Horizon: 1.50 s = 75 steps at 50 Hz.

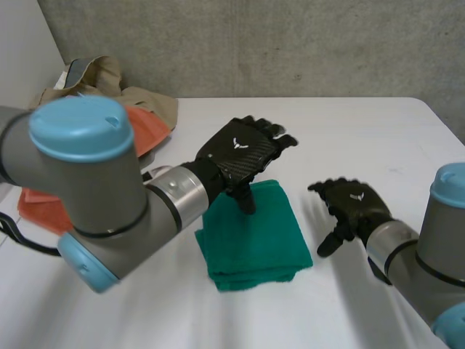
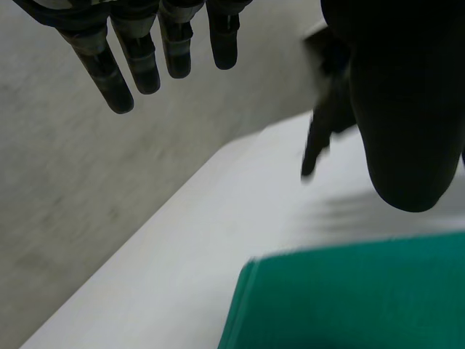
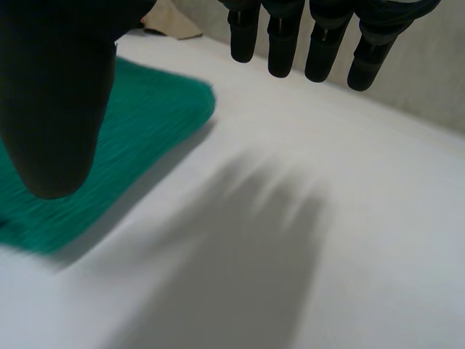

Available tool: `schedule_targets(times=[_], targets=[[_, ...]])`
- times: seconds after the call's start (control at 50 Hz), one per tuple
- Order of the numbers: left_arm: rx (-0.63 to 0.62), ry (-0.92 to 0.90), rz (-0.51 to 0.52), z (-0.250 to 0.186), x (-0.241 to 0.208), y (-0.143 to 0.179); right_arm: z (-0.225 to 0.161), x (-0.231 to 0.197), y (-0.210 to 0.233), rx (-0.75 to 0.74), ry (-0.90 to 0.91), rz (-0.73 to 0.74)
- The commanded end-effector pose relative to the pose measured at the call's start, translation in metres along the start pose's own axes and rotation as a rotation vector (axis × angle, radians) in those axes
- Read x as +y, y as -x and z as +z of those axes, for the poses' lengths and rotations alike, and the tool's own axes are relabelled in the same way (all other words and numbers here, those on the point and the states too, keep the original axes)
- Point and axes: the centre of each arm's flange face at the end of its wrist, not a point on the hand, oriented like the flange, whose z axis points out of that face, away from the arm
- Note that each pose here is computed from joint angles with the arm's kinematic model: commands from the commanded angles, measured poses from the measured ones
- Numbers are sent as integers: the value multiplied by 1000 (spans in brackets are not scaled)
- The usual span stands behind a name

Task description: Fold the laundry.

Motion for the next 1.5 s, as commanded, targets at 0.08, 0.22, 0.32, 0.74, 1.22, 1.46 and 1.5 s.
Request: schedule_targets(times=[0.08, 0.22, 0.32, 0.74, 1.22, 1.46, 1.5], targets=[[163, -51, -155, -1, -5, 5, 4, 33, 20, -183, 94, 208], [165, -41, -158, -2, -3, 3, 13, 41, 25, -202, 95, 246], [165, -41, -158, -2, -3, 2, 15, 41, 34, -226, 87, 229], [168, -42, -158, -3, -2, 1, 40, 23, 36, -227, -60, 192], [120, -124, -118, -11, -36, 9, 167, -38, -211, 439, -378, 310], [135, -133, -114, -12, -41, -2, 182, -14, -316, 553, -326, 287], [140, -127, -117, -12, -39, -4, 180, -12, -321, 538, -327, 284]])
